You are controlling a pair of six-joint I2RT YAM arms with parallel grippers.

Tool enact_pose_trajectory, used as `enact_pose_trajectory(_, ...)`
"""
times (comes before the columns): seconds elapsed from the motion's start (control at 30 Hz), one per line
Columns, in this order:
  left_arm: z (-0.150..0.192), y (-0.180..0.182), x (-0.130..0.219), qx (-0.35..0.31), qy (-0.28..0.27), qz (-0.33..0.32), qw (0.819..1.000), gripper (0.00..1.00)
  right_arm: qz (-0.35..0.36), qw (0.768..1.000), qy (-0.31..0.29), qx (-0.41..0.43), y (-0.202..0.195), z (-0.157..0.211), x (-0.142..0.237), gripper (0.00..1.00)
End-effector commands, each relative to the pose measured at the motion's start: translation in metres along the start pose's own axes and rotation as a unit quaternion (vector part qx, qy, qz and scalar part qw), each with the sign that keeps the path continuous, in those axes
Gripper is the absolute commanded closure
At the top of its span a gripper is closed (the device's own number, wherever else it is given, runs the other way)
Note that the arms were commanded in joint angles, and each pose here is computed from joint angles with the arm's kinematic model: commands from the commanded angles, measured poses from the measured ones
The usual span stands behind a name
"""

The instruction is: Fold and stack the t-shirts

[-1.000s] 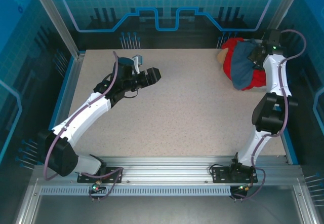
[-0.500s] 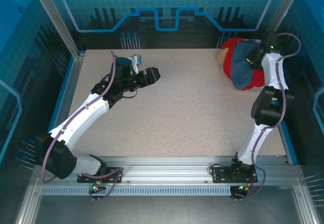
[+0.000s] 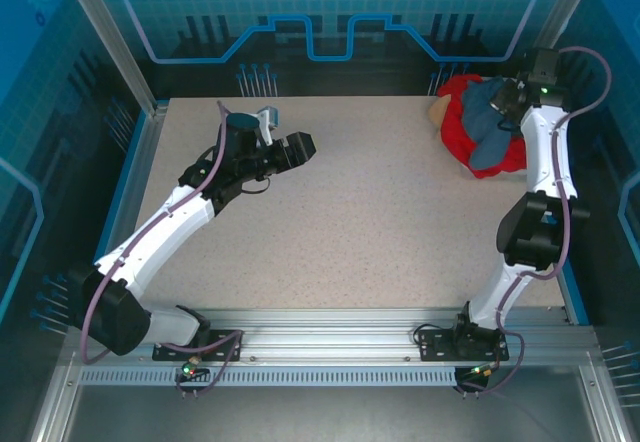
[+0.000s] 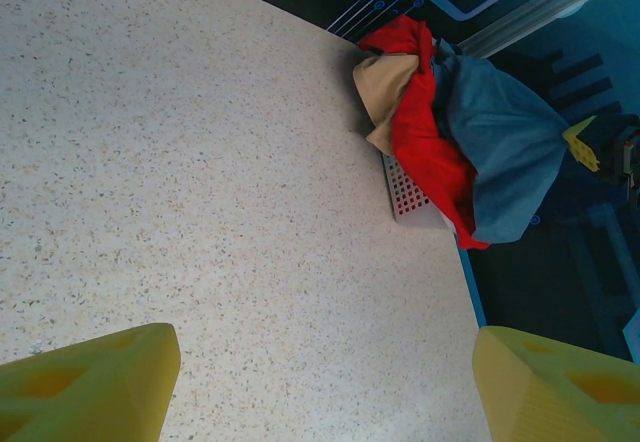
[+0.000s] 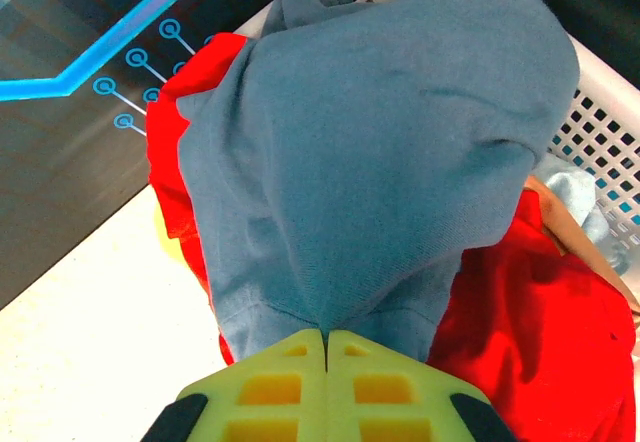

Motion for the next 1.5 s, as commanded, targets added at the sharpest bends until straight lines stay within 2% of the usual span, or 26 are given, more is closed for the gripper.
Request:
enact_pose_trajectory(0.0,0.005,-0.002,0.007,0.008,0.006,0.011,1.000,0.22,-0.037,0.997,-0.060,0.035,0.028,-0.012,0.041,1.00)
enact_pose_trajectory(0.13,0.005,0.000,0.009,0.011,0.005,0.001,1.000,0.22,-0.094,0.984,-0.145,0.047,0.064,-0.039,0.111,1.00)
enact_pose_trajectory(0.3,0.003,0.004,0.013,0.011,-0.001,-0.029,1.000,0.23,-0.203,0.944,-0.252,0.065,0.111,-0.064,0.215,1.00)
enact_pose_trajectory(0.43,-0.006,0.009,0.025,0.005,-0.029,-0.093,0.995,0.21,-0.307,0.904,-0.285,0.090,0.148,-0.054,0.278,1.00)
enact_pose_trajectory(0.53,-0.015,0.021,0.043,0.011,-0.068,-0.175,0.982,0.20,-0.385,0.882,-0.250,0.108,0.181,-0.027,0.298,1.00)
enact_pose_trajectory(0.63,-0.022,0.030,0.065,0.024,-0.101,-0.228,0.968,0.19,-0.444,0.867,-0.181,0.139,0.222,0.022,0.301,1.00)
enact_pose_trajectory(0.73,-0.027,0.031,0.086,0.027,-0.132,-0.245,0.960,0.19,-0.497,0.840,-0.117,0.184,0.266,0.088,0.307,1.00)
enact_pose_trajectory(0.83,-0.029,0.034,0.104,0.030,-0.156,-0.259,0.953,0.19,-0.520,0.828,-0.041,0.207,0.298,0.153,0.301,1.00)
enact_pose_trajectory(1.0,-0.022,0.048,0.123,0.062,-0.165,-0.286,0.942,0.19,-0.508,0.820,0.067,0.254,0.325,0.244,0.272,1.00)
enact_pose_trajectory(1.13,-0.009,0.059,0.128,0.086,-0.151,-0.294,0.940,0.19,-0.469,0.821,0.171,0.277,0.325,0.297,0.224,1.00)
enact_pose_trajectory(1.23,0.002,0.067,0.124,0.091,-0.127,-0.293,0.943,0.21,-0.432,0.814,0.245,0.300,0.318,0.323,0.195,1.00)
enact_pose_trajectory(1.3,0.011,0.073,0.119,0.093,-0.101,-0.296,0.945,0.22,-0.412,0.817,0.265,0.304,0.310,0.325,0.183,0.90)
enact_pose_trajectory(1.37,0.021,0.082,0.115,0.100,-0.075,-0.306,0.944,0.23,-0.403,0.822,0.259,0.309,0.300,0.321,0.180,0.81)
enact_pose_trajectory(1.47,0.038,0.095,0.109,0.115,-0.037,-0.319,0.940,0.25,-0.383,0.838,0.240,0.306,0.273,0.308,0.174,0.78)
Point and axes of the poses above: each hand's point on the last joint's axis, 136 mm out from that joint toward the fingers, its own x axis back along the fingers, its own y axis along the line the jaws close on, z = x × y, the point moved 7 cm from there along x, back along the fingers, and after that the axes turned 4 degrees about x, right-handed, at the moved point
